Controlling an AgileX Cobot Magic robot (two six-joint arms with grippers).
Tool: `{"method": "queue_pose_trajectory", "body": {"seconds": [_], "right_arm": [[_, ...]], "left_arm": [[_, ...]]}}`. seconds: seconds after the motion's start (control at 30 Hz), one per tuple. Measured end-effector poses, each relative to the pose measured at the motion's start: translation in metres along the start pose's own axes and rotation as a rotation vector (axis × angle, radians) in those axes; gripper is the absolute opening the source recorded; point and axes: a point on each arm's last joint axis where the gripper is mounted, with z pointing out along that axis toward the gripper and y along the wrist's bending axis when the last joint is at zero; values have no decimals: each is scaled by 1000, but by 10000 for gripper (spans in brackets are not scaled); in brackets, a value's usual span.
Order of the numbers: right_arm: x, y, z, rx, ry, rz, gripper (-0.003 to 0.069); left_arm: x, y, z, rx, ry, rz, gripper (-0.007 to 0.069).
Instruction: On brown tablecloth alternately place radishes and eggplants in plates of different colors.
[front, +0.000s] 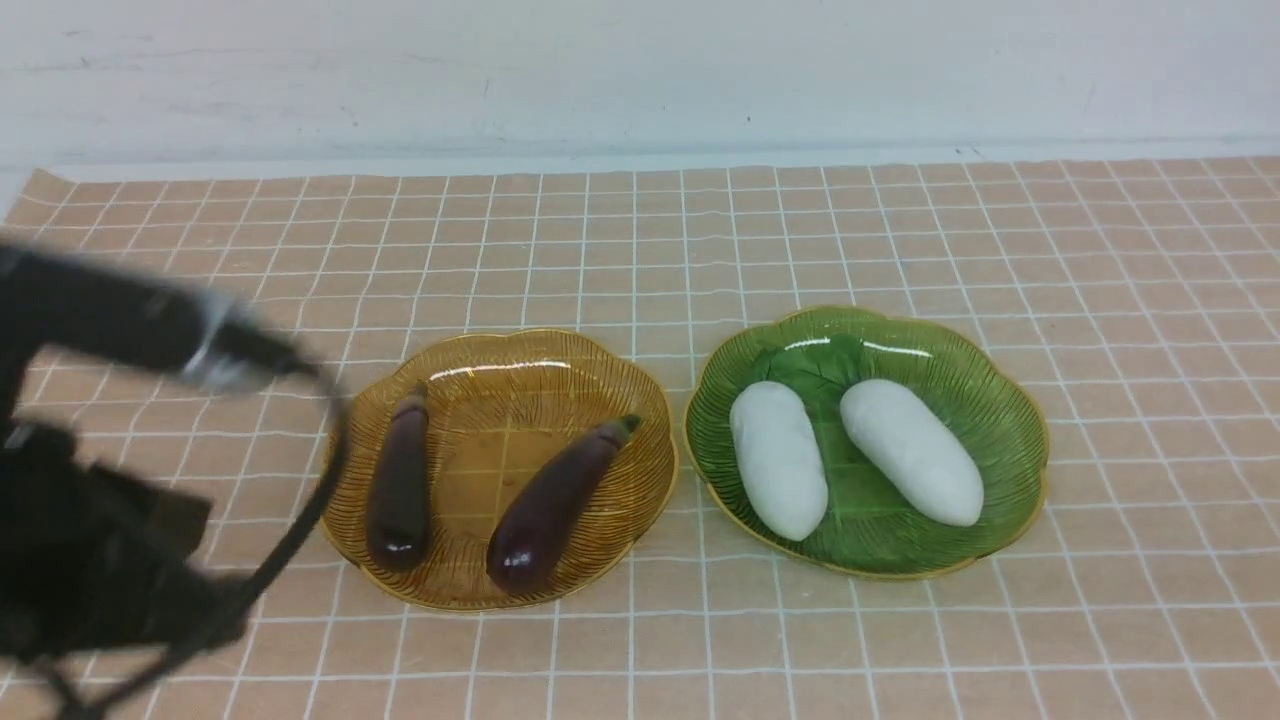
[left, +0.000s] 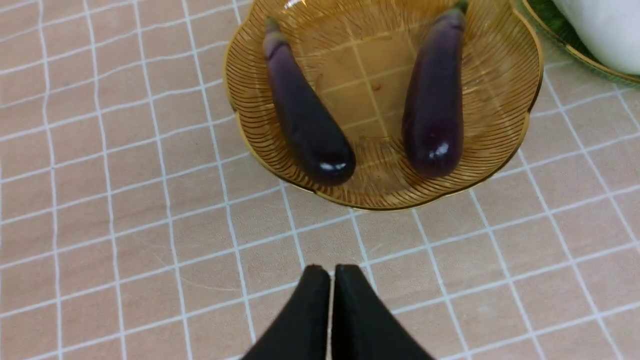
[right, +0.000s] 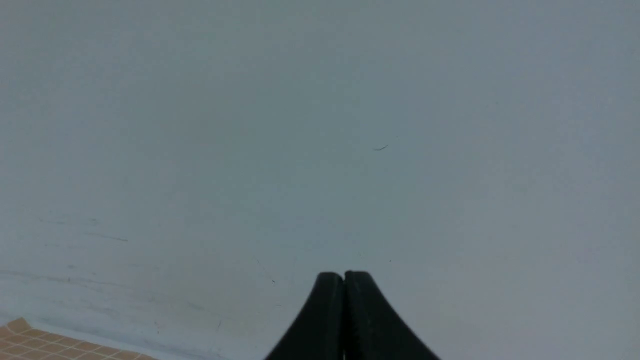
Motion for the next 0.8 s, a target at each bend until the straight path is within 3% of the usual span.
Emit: {"method": "queue_pose_trajectory", "body": {"seconds": [0.2, 0.43, 0.8], "right_arm": [[0, 0, 0, -3, -2, -61, -15], [0, 0, 0, -4, -2, -76, -15], [0, 0, 0, -2, -1, -75, -15]], "left_arm": [[44, 17, -19, 55, -228, -15, -3], [66, 30, -46, 90, -400, -56, -3], [68, 32, -49, 93, -425, -58, -3]]}}
